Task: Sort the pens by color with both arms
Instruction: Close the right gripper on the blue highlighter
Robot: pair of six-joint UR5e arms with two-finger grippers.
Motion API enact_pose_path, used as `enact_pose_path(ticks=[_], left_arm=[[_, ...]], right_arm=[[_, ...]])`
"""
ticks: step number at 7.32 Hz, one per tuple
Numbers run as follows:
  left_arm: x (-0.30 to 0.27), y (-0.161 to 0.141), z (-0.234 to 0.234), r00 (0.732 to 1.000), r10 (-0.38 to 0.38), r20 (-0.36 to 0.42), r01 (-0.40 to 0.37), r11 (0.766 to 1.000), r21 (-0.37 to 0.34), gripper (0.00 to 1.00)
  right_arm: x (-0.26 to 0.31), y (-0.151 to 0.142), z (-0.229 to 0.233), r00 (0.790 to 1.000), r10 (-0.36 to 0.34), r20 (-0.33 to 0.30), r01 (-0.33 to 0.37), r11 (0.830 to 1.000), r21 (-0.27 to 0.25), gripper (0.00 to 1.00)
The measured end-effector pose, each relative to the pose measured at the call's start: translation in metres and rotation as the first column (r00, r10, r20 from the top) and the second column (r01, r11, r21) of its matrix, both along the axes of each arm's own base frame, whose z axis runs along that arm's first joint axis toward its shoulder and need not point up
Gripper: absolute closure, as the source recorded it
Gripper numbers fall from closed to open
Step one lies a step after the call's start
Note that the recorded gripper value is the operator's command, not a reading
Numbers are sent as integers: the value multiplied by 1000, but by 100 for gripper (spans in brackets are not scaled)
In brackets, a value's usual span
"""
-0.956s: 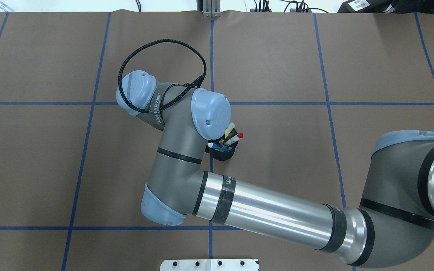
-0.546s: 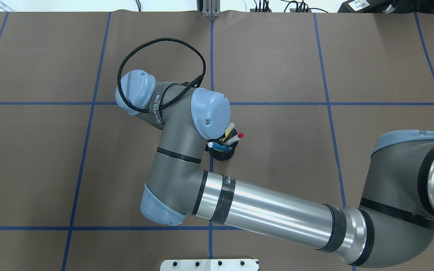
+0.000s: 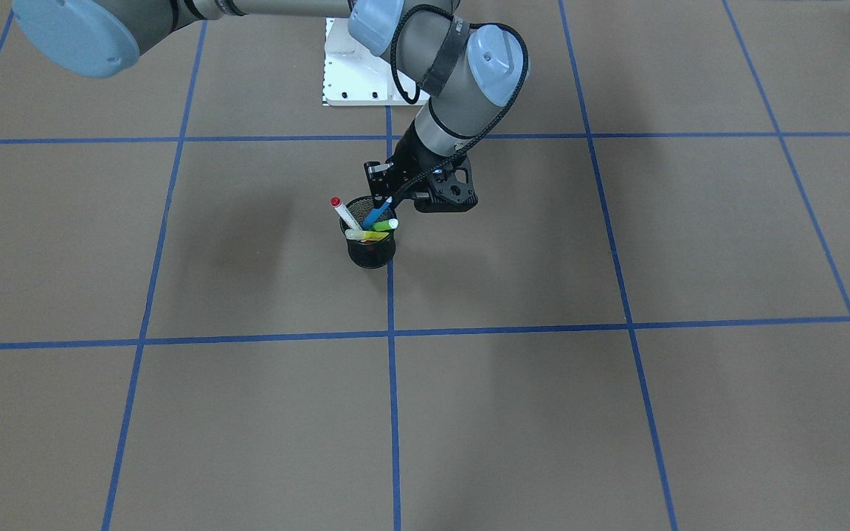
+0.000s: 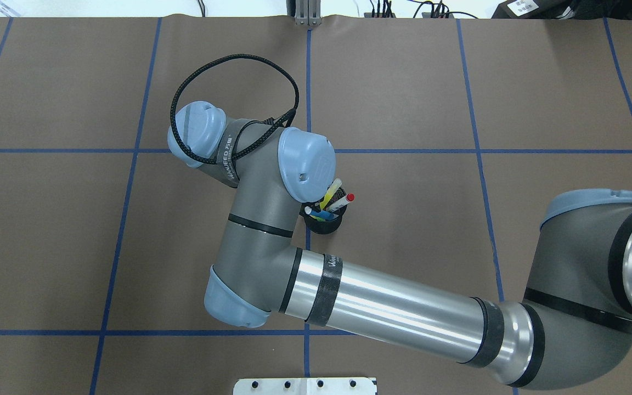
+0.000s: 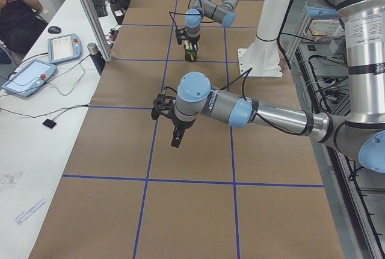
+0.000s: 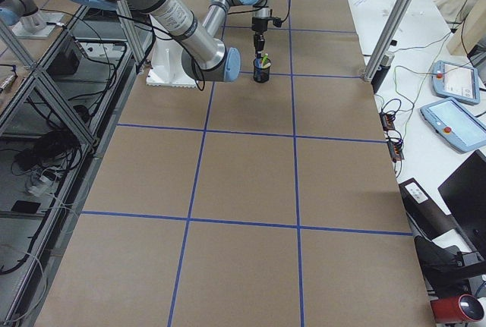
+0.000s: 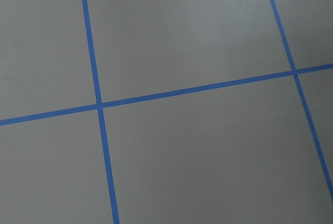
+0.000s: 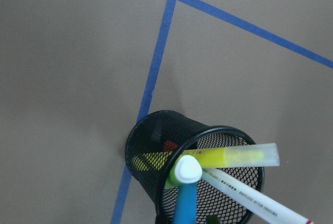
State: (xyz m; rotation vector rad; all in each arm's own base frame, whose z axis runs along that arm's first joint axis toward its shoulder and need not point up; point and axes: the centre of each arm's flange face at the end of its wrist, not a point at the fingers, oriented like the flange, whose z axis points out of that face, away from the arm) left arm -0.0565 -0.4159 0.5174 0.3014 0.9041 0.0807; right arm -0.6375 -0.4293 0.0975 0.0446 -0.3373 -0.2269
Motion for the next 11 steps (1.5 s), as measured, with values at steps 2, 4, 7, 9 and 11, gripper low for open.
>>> enact_pose_path(ticks=[2,4,7,9,11], left_arm=[[0,0,0,1000,0,0,0,1000,-1,0],[0,0,0,1000,0,0,0,1000,-1,0],[0,0,1,1000,0,0,0,1000,-1,0],[0,0,0,1000,0,0,0,1000,-1,0],[0,0,0,1000,0,0,0,1000,0,0]], right_arm=[[-1,0,1,1000,-2,-1,2,1000,-1,80],[-1,0,1,1000,-4,-1,4,1000,-1,85],[0,-1,2,1000,-5,-1,5,1000,-2,89],[6,-2,-5,1000,-3,12,3,1000,-1,89],[27,-2,-26,999,5,40,-5,1000,-1,89]])
